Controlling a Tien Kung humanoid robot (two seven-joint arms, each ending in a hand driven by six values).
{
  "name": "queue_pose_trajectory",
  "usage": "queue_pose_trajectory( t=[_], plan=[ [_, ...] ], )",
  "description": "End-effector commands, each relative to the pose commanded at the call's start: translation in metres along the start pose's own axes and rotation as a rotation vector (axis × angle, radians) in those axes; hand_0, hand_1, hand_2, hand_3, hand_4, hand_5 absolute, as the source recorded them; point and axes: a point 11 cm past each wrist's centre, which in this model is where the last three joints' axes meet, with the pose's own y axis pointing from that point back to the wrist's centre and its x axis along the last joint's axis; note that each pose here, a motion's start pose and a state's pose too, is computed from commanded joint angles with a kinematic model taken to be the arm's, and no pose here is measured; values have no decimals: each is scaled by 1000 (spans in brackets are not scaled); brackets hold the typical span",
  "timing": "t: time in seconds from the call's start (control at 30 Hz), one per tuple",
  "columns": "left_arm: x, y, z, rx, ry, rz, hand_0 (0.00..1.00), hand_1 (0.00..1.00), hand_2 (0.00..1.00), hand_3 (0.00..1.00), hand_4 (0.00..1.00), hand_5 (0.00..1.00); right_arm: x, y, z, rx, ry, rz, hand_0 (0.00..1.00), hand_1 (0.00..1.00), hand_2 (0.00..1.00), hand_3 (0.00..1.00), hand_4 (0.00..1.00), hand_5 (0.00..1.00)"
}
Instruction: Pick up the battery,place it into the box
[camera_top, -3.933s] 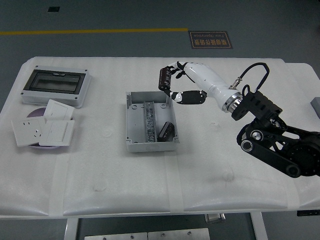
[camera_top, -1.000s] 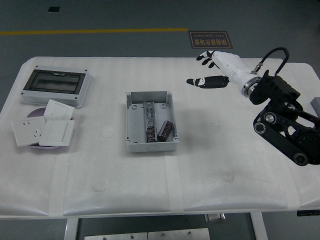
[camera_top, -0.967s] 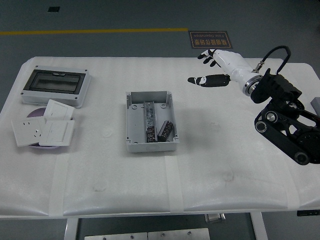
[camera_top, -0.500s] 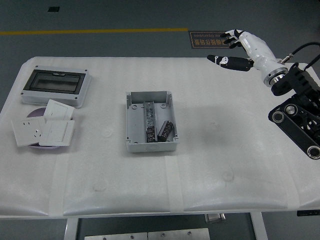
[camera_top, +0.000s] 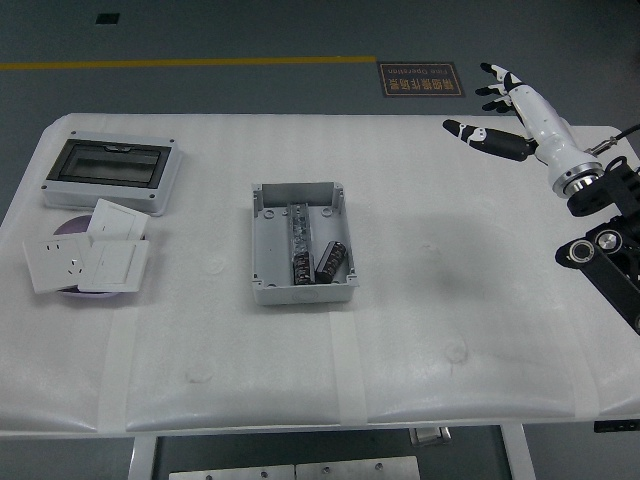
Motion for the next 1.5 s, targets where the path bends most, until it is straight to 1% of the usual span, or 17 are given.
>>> queue_pose_trajectory(
  t=[0.07,0.1,0.27,0.3,0.5,0.83,0.87,0.9,1.1,1.23,1.33,1.43,1.5],
  plan=[
    [-2,-1,-1,-1,10,-4,721,659,465,500,340,2,1,4,6,-13,-20,4,838,816,998,998,998,664],
    [-3,-1,-1,-2,13,-6,721,661,464,499,342,2,1,6,9,-19,-30,6,906,968,998,998,998,745],
    [-6,-3,-4,3,24,-14,721,661,464,499,342,2,5,14,22,-41,-96,29,906,968,998,998,998,745],
    [-6,-3,-4,5,24,-14,722,662,464,500,355,2,5,15,24,-42,-111,33,919,964,998,998,998,754],
    [-6,-2,-4,9,24,-14,721,664,465,505,354,2,7,19,27,-20,-214,47,927,964,998,998,998,758],
    [-12,-4,-1,12,1,-25,722,665,465,505,357,2,7,19,22,6,-299,49,942,944,998,998,998,753],
    [-12,-3,0,11,1,-25,722,665,465,505,357,2,7,19,22,10,-316,50,942,944,998,998,998,753],
    [-12,-3,0,10,1,-24,722,664,465,506,353,2,7,19,21,13,-333,51,954,924,998,998,998,754],
    [-8,-1,3,4,2,-16,722,665,464,506,354,2,6,15,14,34,-405,48,960,921,998,998,998,748],
    [-3,-1,0,9,7,-7,722,665,464,506,354,2,2,14,11,41,-427,43,960,921,998,998,998,748],
    [0,-1,-6,14,18,-4,722,670,473,508,344,2,-5,15,12,35,-437,30,963,911,998,998,998,744],
    [-7,-6,-16,27,28,-17,722,670,473,508,344,2,-16,18,14,23,-442,8,963,911,998,998,998,744],
    [-12,-9,-22,35,31,-29,722,670,477,510,335,2,-20,19,14,20,-446,2,964,909,998,998,998,741]
  ],
)
